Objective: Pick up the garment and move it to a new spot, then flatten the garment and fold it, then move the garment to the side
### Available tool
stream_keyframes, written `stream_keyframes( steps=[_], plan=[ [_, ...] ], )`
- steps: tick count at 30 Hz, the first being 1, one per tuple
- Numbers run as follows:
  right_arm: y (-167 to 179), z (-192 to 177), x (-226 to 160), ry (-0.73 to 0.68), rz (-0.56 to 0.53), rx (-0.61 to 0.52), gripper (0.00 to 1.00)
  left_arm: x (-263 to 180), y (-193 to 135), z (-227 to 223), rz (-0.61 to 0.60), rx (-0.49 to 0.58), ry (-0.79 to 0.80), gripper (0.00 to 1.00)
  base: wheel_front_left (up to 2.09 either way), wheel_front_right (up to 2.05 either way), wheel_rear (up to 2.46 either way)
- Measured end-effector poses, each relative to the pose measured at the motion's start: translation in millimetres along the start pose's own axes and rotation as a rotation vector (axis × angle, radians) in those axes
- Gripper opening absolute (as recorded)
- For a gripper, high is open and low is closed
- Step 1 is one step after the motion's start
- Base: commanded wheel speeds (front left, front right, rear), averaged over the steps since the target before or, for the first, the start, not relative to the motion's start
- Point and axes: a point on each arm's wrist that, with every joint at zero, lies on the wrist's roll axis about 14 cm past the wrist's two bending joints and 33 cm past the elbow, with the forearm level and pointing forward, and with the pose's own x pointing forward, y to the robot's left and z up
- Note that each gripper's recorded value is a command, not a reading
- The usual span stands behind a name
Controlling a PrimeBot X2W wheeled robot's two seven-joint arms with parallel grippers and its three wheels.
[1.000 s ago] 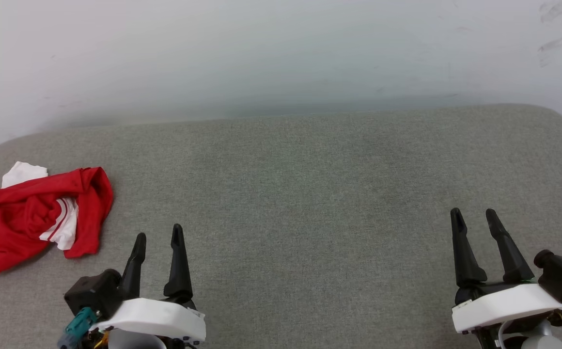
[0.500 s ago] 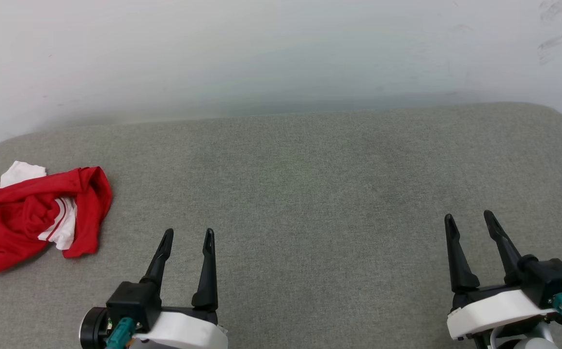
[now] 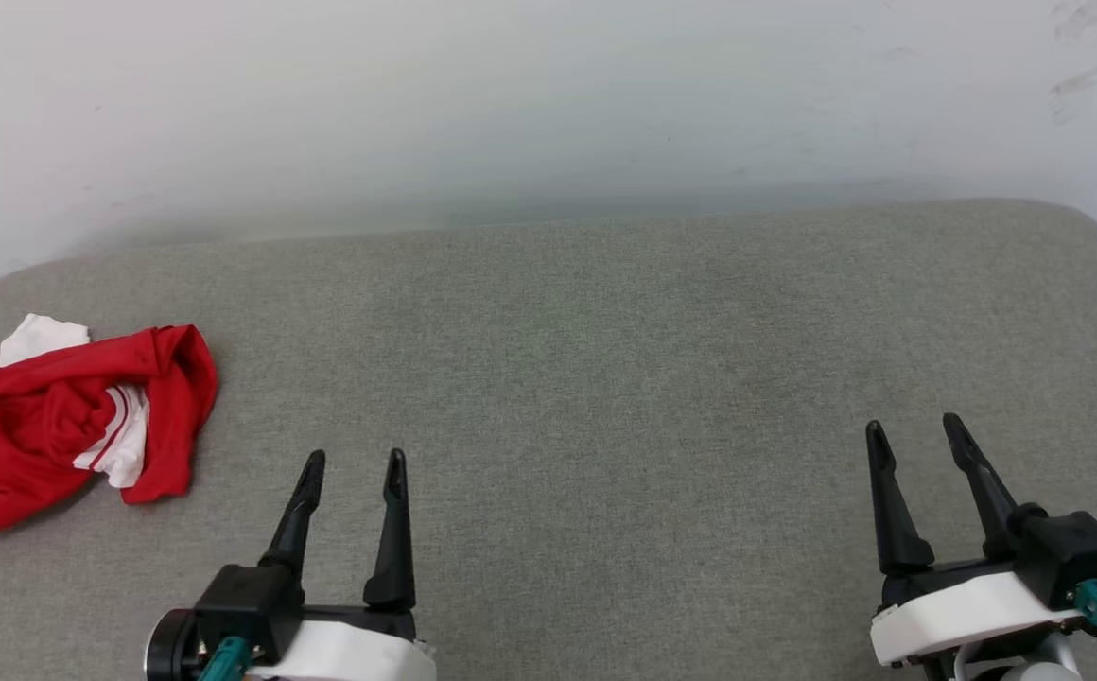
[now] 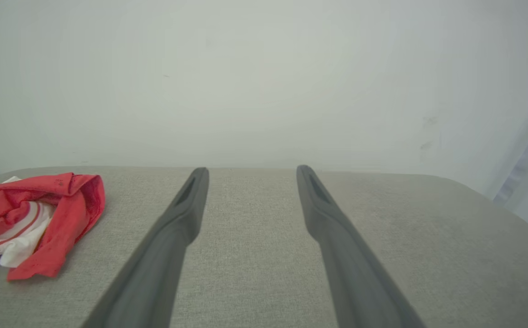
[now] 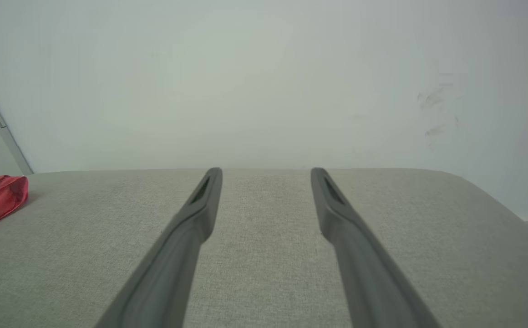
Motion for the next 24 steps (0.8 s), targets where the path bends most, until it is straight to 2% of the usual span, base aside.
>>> stream_keyframes(
  steps=[5,16,24],
  plan=[
    [-1.1,-2.1,-1.1,0.001,-0.004,0.005,1.00,-1.8,8.3,-0.4,0.002,-0.024,-0.009,1.00,0.00,0.00,0.00],
    [-0.1,-4.0,-2.9,-0.002,0.007,-0.053,1.00,-4.9,9.9,-7.0,-0.053,0.047,-0.004,1.00,0.00,0.00,0.00],
    [0.6,-2.5,-3.2,-0.009,0.013,-0.078,1.00,-7.9,11.5,-10.8,-0.047,0.032,0.005,1.00,0.00,0.00,0.00]
  ],
)
